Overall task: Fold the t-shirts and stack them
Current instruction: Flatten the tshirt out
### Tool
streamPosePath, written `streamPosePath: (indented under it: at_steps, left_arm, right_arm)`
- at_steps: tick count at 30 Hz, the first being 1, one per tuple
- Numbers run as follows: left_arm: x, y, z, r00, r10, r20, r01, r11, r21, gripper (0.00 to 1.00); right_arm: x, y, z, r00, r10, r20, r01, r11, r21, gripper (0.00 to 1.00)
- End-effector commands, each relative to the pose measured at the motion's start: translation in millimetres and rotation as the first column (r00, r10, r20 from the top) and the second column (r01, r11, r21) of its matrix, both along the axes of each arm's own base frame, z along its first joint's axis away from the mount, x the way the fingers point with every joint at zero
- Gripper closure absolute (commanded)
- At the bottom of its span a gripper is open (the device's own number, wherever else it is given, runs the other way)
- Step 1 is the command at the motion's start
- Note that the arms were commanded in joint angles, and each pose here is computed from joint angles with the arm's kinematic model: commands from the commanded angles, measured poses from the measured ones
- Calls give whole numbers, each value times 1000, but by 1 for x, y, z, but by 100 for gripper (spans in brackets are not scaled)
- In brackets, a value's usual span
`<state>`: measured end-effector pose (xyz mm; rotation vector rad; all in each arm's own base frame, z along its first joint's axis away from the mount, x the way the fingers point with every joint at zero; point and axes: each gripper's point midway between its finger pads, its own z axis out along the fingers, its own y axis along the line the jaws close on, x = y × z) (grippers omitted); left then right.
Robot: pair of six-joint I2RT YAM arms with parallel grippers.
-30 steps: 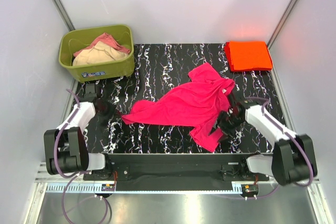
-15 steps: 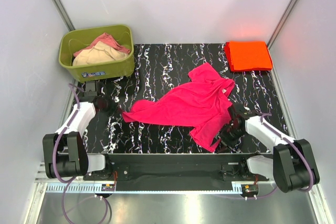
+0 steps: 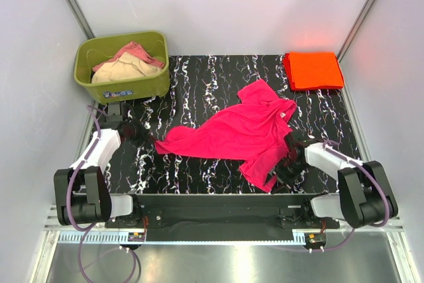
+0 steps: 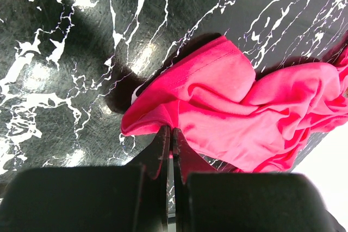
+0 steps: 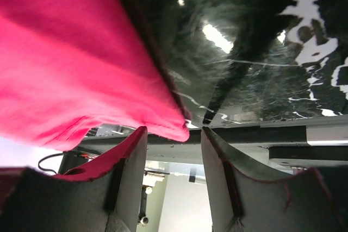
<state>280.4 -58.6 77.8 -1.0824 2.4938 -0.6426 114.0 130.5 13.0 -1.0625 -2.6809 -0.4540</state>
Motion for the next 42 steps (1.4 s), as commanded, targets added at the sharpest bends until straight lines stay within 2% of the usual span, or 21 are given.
streamPosePath:
  at_steps: [1, 6, 9, 11, 12, 14, 19, 21, 24, 29, 30, 33, 34, 36, 37, 38, 39, 41, 42]
  left_arm:
    - [18, -5, 17, 997, -20, 76, 22, 999, -24, 100]
    - [21, -6, 16, 997, -25, 73, 27, 999, -28, 100]
    - [22, -7, 15, 997, -29, 69, 31, 999, -35, 100]
    - [21, -6, 13, 998, -29, 63, 31, 999, -32, 100]
    - [20, -7, 12, 998, -32, 61, 34, 999, -32, 100]
    - [20, -6, 13, 997, -31, 66, 33, 999, -29, 100]
    - [21, -4, 21, 995, -27, 100, 29, 1000, -13, 100]
    - [25, -1, 30, 991, -27, 131, 27, 1000, 3, 100]
    - [34, 5, 53, 980, -22, 197, 14, 999, 45, 100]
    - [53, 15, 109, 937, -5, 350, -34, 994, 103, 100]
    - [56, 15, 119, 927, -6, 376, -39, 993, 111, 100]
    - [66, 18, 165, 874, -2, 486, -67, 990, 124, 100]
    - [68, 18, 181, 852, 0, 524, -75, 990, 122, 100]
    - [75, 16, 217, 802, 30, 597, -99, 992, 83, 100]
    - [75, 14, 231, 781, 40, 623, -100, 993, 62, 100]
    - [77, 10, 252, 752, 65, 656, -103, 995, 19, 100]
    - [80, 8, 269, 718, 72, 693, -100, 995, -1, 100]
    - [79, -1, 305, 657, 68, 751, -74, 997, -26, 100]
    - [80, -4, 322, 619, 62, 783, -62, 998, -29, 100]
  right_arm:
    - [10, 2, 3, 999, -36, -11, 36, 999, -26, 48]
    - [18, 1, -2, 997, -76, -24, 73, 992, -102, 49]
    - [18, 8, -9, 993, -110, -37, 106, 990, -96, 52]
    - [13, 11, -16, 989, -135, -55, 130, 988, -81, 67]
    - [12, 11, -16, 988, -145, -53, 140, 987, -80, 72]
    - [20, 9, -10, 989, -148, 5, 148, 986, -83, 83]
    - [54, -6, 25, 985, -43, 166, 72, 982, -174, 100]
    - [68, -14, 41, 973, 35, 229, 16, 977, -214, 100]
    - [101, -33, 79, 939, 84, 333, 11, 962, -274, 100]
    - [155, -58, 167, 816, 149, 558, 34, 952, -305, 100]
    - [172, -65, 200, 766, 142, 626, 70, 951, -302, 100]
    - [191, -82, 238, 724, 187, 664, 90, 929, -359, 100]
    - [200, -87, 273, 669, 189, 719, 131, 922, -364, 100]
    - [211, -94, 303, 624, 196, 756, 165, 913, -373, 100]
    - [215, -101, 341, 558, 188, 808, 222, 905, -363, 100]
    - [219, -105, 353, 540, 191, 820, 236, 900, -365, 100]
    - [216, -107, 390, 465, 189, 865, 275, 898, -344, 100]
    - [215, -113, 419, 407, 205, 890, 310, 886, -346, 100]
    - [208, -115, 454, 321, 206, 924, 345, 884, -317, 100]
